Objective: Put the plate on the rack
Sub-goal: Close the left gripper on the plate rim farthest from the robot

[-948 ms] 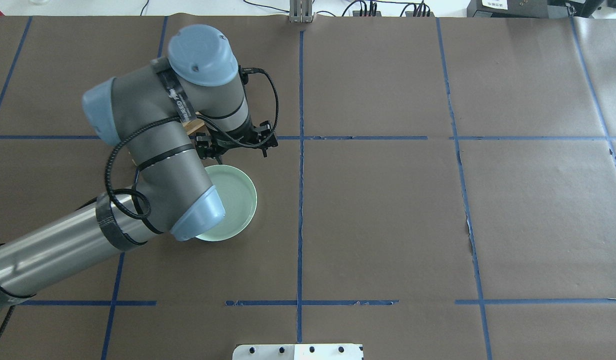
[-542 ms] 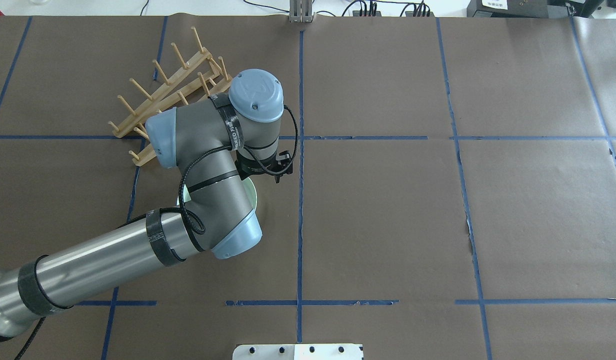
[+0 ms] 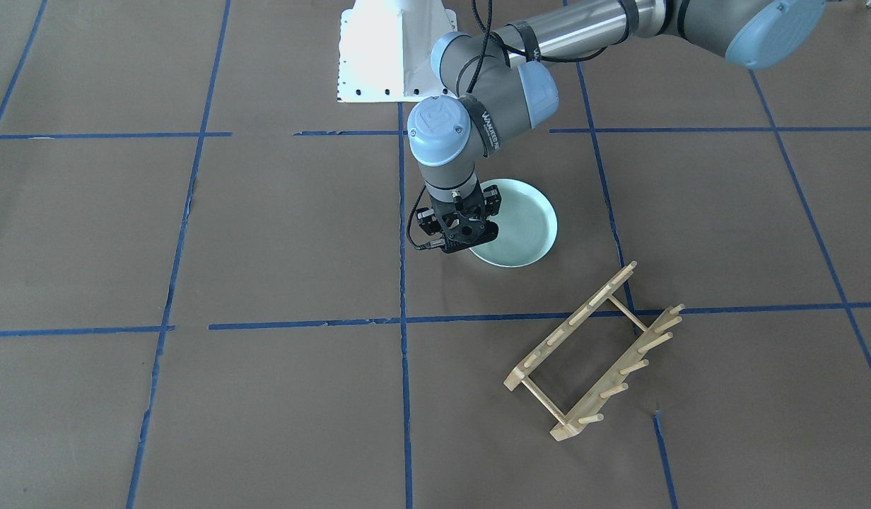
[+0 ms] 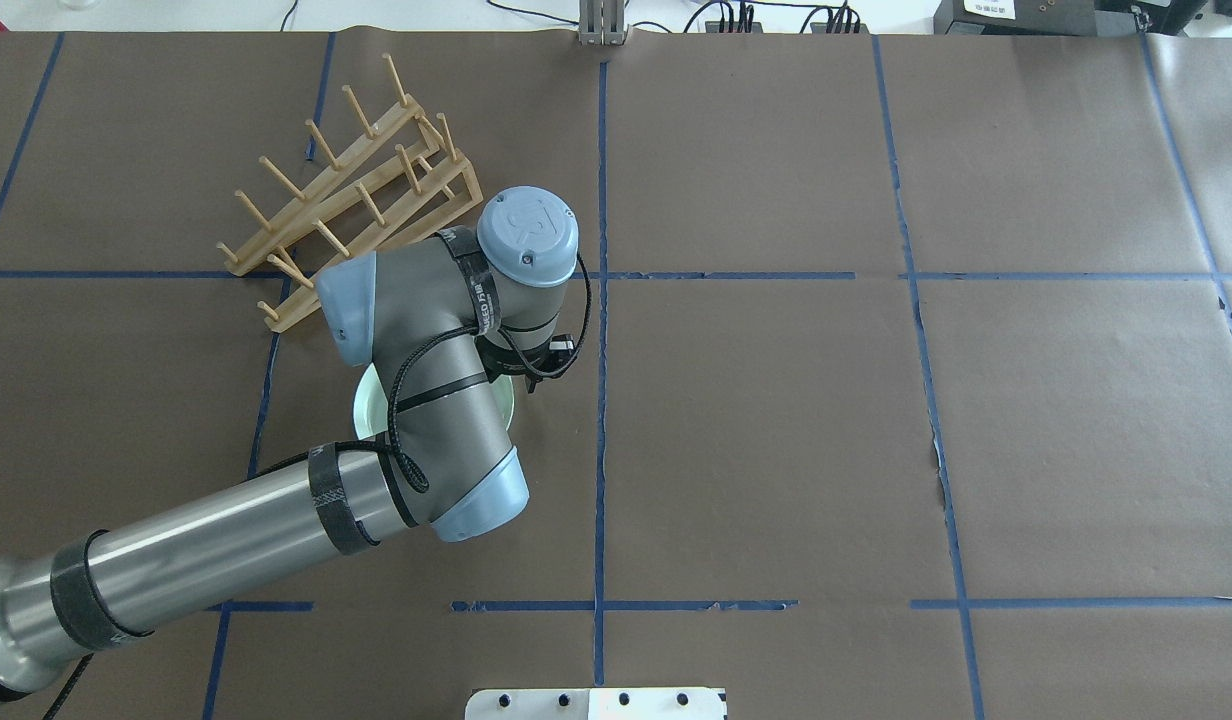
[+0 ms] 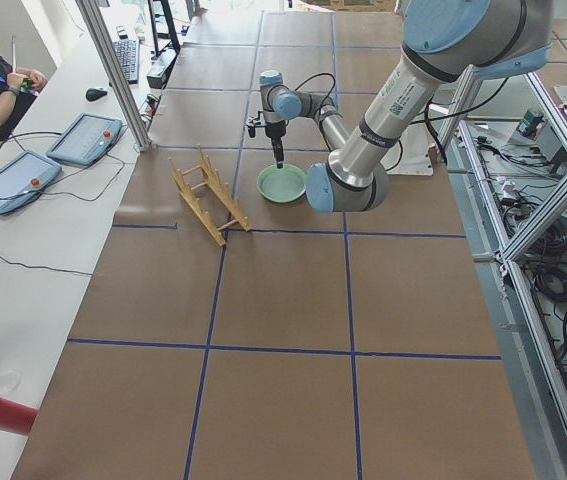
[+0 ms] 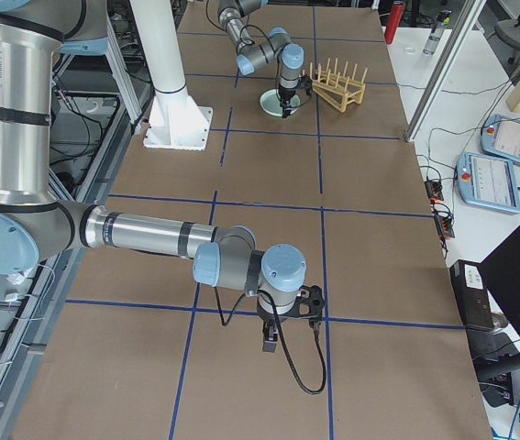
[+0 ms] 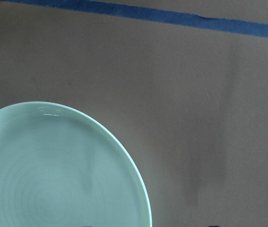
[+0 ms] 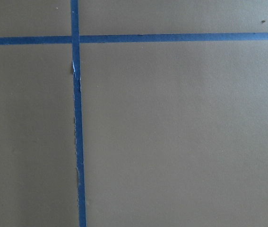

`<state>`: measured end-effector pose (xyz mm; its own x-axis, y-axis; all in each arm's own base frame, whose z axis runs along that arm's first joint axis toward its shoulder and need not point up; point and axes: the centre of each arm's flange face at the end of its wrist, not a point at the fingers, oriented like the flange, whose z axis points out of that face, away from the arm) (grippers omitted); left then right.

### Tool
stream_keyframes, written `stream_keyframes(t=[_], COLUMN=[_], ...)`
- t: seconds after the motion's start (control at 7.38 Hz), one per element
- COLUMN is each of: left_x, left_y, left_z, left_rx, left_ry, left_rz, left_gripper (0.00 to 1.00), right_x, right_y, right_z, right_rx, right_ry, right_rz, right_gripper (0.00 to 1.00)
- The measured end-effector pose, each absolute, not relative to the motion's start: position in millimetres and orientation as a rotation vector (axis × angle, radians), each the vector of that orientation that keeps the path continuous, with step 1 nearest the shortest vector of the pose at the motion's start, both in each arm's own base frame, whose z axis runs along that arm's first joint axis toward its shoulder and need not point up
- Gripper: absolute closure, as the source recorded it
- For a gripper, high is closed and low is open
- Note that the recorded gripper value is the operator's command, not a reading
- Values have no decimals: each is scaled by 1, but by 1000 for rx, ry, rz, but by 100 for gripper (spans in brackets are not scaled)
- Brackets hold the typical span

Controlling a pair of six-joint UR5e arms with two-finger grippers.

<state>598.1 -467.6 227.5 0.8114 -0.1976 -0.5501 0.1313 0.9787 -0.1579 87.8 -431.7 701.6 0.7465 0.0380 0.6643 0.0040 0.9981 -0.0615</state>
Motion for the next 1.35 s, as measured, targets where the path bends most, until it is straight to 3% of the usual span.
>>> stream_keyframes(t=[0.41, 1.08, 1.35], left_x=[598, 597, 597], left_y=[-467, -466, -466], left_z=[233, 239, 243], left_rx=[-118, -121, -123], left_ry=[594, 589, 585], left_rz=[-175, -173, -173], left_gripper=[67, 71, 77], right_x=[87, 87, 88], right_y=[-432, -432, -432], right_z=[702, 702, 702], right_rx=[-61, -60, -60], right_ry=[-728, -728, -728], right_rz=[17, 18, 18], right_gripper=[0, 0, 0])
